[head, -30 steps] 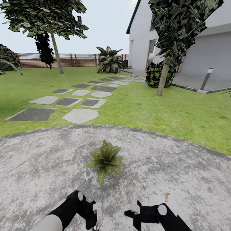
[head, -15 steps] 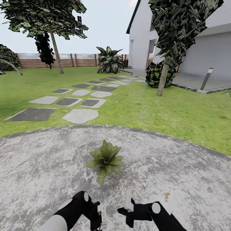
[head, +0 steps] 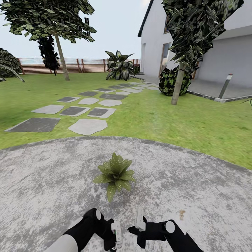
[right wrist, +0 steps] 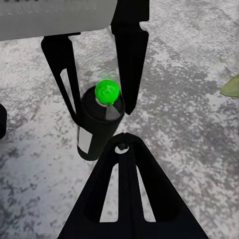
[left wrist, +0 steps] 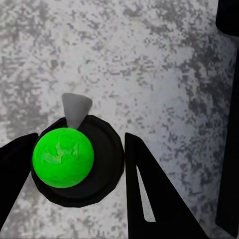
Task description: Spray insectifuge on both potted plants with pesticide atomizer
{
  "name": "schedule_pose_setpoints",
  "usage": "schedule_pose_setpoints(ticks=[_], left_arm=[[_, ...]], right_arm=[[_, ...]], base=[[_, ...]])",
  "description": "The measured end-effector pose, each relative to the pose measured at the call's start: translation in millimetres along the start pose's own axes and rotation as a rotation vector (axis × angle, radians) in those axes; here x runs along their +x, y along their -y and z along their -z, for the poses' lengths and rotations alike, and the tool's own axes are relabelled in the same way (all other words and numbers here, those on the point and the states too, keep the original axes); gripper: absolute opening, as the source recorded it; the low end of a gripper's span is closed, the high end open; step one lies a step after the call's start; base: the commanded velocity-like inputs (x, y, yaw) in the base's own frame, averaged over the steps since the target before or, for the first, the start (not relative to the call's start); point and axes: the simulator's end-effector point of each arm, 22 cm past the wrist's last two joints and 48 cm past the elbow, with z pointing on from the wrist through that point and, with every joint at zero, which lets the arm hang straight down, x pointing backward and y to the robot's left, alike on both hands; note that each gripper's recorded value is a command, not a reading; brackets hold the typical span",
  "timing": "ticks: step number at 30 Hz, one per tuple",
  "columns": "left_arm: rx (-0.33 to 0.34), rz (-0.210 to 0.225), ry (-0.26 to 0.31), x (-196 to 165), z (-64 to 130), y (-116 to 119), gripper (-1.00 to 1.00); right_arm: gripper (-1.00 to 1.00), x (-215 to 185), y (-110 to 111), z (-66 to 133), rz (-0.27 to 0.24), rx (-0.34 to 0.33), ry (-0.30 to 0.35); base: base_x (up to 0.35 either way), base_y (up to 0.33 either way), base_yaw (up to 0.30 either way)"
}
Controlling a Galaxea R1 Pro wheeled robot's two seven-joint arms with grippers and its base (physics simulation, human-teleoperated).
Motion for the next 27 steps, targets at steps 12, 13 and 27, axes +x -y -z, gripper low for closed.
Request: schedule_pose_setpoints(ticks=[12, 13, 27], left_arm=[[0.018, -0.014, 0.032, -21, -6.3, 9, -1.0], [0.019, -0.014, 0.032, -21, -6.5, 10, -1.0], [0.024, -0.018, 0.045, -29, -7.9, 12, -1.0]], right_arm=[[-1.0, 0, 0, 0.0, 0.0, 0.0, 0.0], [-1.0, 0, 0, 0.0, 0.0, 0.001, 0.0], [-1.0, -1, 0, -0.4, 0.0, 0.001, 0.001]], base=[[0.0, 0.0, 0.0], [0.0, 0.0, 0.0], [0.0, 0.0, 0.0]])
